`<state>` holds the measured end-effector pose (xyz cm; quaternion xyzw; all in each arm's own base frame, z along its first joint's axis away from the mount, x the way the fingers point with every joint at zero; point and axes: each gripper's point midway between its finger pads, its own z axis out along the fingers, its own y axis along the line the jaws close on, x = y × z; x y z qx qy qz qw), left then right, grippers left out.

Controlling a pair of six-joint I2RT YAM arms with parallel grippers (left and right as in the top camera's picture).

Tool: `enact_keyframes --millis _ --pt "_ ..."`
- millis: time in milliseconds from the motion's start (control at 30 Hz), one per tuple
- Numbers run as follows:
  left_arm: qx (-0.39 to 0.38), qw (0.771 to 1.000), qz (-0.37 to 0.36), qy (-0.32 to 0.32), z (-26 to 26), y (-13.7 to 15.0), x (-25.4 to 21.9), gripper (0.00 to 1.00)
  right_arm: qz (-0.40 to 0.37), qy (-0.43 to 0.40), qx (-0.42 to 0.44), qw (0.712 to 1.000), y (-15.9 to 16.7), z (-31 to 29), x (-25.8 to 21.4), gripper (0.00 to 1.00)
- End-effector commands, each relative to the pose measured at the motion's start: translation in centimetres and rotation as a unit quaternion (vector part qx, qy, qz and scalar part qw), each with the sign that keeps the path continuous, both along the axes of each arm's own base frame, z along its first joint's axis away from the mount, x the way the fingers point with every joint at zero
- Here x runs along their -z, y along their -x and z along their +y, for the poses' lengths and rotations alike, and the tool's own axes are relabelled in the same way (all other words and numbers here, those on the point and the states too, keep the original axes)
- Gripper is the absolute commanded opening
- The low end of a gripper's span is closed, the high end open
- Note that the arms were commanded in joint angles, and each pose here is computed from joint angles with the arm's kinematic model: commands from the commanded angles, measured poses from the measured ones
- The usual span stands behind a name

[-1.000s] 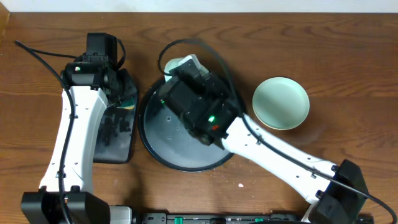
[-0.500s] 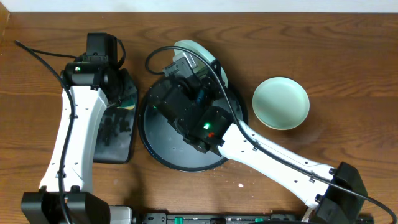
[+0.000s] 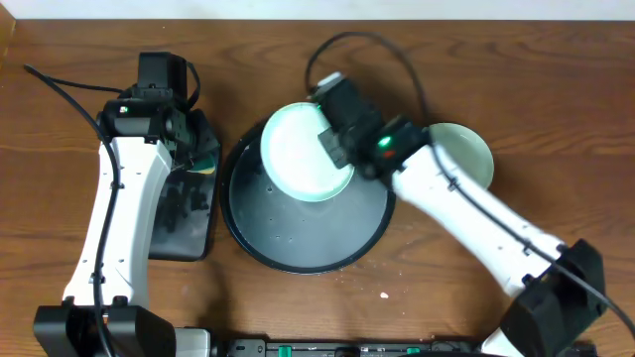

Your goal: Clean dirty plates on tray and stack at the side

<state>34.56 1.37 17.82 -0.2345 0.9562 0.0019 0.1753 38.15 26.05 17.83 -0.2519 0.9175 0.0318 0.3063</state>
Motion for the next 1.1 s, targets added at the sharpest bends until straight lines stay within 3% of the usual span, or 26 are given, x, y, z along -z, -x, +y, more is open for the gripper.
enact_keyframes --millis 0,100,267,467,667,867,933,1067 --pt "0.004 1.0 0.007 -0.005 0.2 0.1 0.3 0.08 0.103 -0.175 -0.042 0.978 0.8 0.4 -1.7 0.01" --pt "0.003 1.0 0.007 -0.005 0.2 0.2 0.3 0.08 0.128 -0.229 -0.007 0.965 -0.8 -3.4 -2.5 0.01" --pt "0.005 1.0 0.009 -0.005 0.2 0.2 0.4 0.08 0.148 -0.235 0.113 0.954 -2.8 -12.2 -1.6 0.01" --pt "0.005 1.0 0.011 -0.005 0.2 0.3 0.6 0.08 0.163 -0.112 0.312 0.929 -1.6 -25.6 1.9 0.01" --pt "0.005 1.0 0.011 -0.005 0.2 0.3 0.6 0.08 0.173 -0.045 0.364 0.914 0.2 -29.4 5.4 0.01" --pt "0.008 1.0 0.012 -0.006 0.2 0.3 0.6 0.08 0.168 -0.041 0.366 0.914 0.4 -29.5 8.7 0.03" --pt "0.01 1.0 0.013 -0.007 0.2 0.4 0.6 0.08 0.172 -0.04 0.366 0.914 0.8 -29.5 9.4 0.11" --pt "0.026 0.999 0.019 -0.012 0.2 0.6 0.7 0.08 0.181 -0.037 0.366 0.912 1.3 -29.4 9.9 0.43"
